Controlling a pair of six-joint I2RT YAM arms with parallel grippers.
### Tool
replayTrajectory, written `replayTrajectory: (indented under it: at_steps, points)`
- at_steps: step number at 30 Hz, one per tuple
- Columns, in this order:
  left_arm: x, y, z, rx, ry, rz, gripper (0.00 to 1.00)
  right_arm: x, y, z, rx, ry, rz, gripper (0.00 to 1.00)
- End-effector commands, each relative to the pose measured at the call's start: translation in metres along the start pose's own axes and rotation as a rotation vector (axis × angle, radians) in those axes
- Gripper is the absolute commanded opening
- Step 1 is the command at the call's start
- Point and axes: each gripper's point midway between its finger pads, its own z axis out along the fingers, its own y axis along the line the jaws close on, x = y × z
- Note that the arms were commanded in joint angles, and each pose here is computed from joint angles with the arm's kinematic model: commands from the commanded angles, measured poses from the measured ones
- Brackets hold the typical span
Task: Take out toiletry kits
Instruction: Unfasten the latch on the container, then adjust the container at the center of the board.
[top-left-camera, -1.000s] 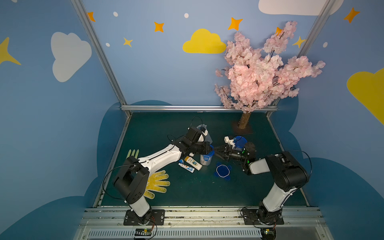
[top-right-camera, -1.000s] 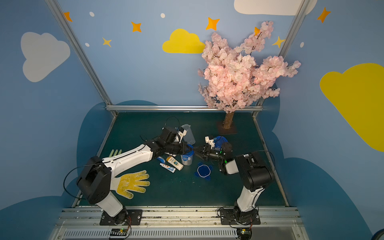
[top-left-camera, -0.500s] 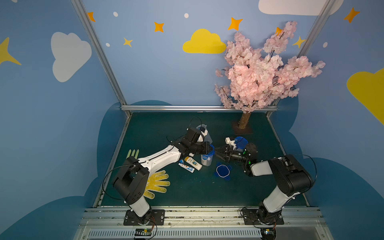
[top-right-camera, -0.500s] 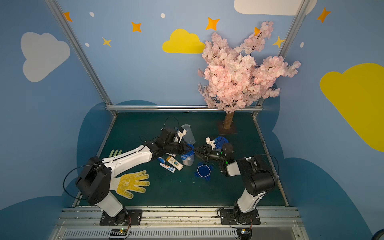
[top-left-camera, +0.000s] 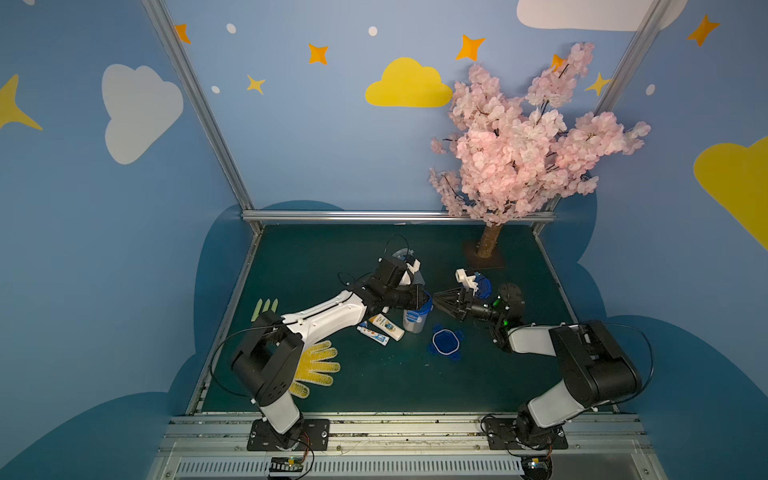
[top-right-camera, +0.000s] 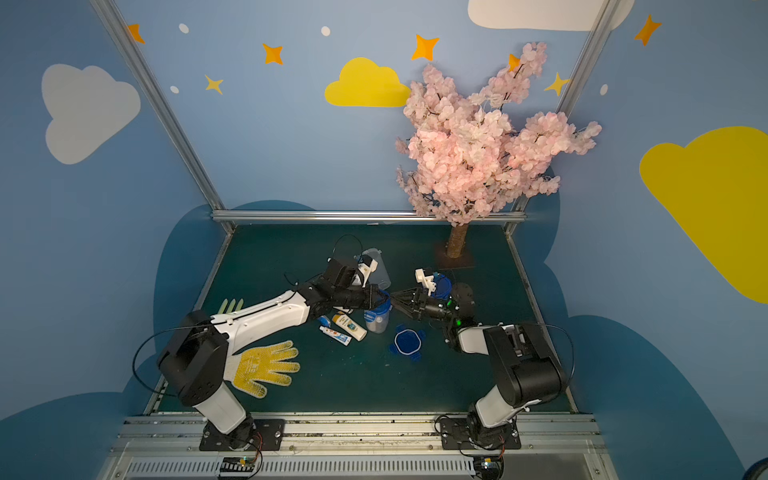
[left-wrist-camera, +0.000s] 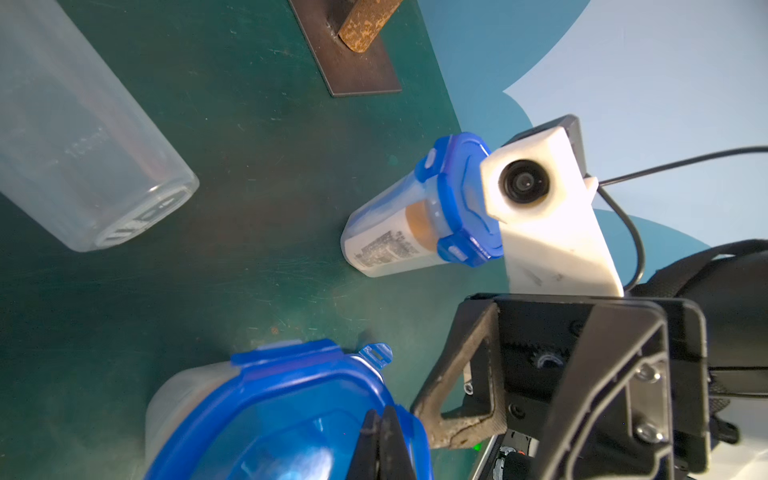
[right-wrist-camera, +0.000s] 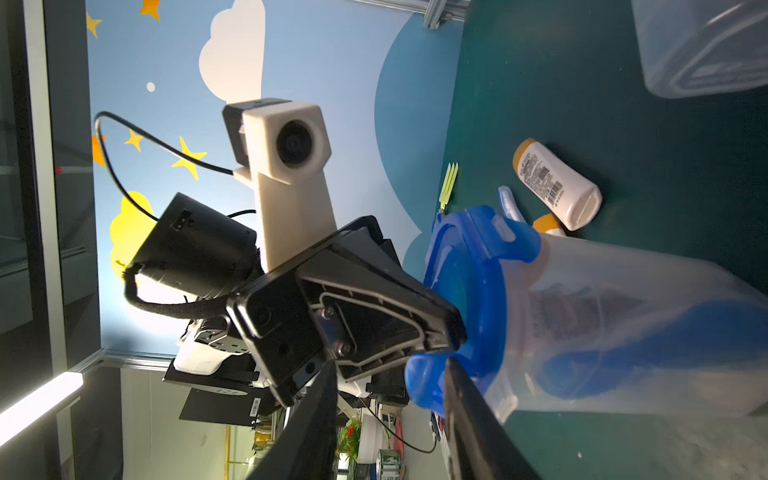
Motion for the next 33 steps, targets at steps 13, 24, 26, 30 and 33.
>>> replayTrajectory:
  at_steps: [13, 24, 26, 30, 33]
  points:
    - [0.086, 0.084, -0.027, -0.447, 0.351, -0.087, 0.02, 0.002, 0.039, -0.020, 0.377, -0.007, -0.290, 0.36]
    - [0.010, -0.024, -0.053, -0.262, 0.158, 0.122, 0.02, -0.026, 0.009, -0.020, 0.566, 0.009, -0.331, 0.00]
    - [0.011, -0.036, -0.058, -0.243, 0.147, 0.147, 0.02, -0.032, 0.003, -0.016, 0.587, 0.032, -0.318, 0.00]
    - [0.027, -0.041, -0.068, -0.238, 0.168, 0.164, 0.02, -0.040, -0.009, -0.007, 0.614, 0.064, -0.285, 0.00]
    - [0.048, -0.034, -0.075, -0.244, 0.199, 0.151, 0.02, -0.041, -0.012, 0.000, 0.605, 0.089, -0.274, 0.00]
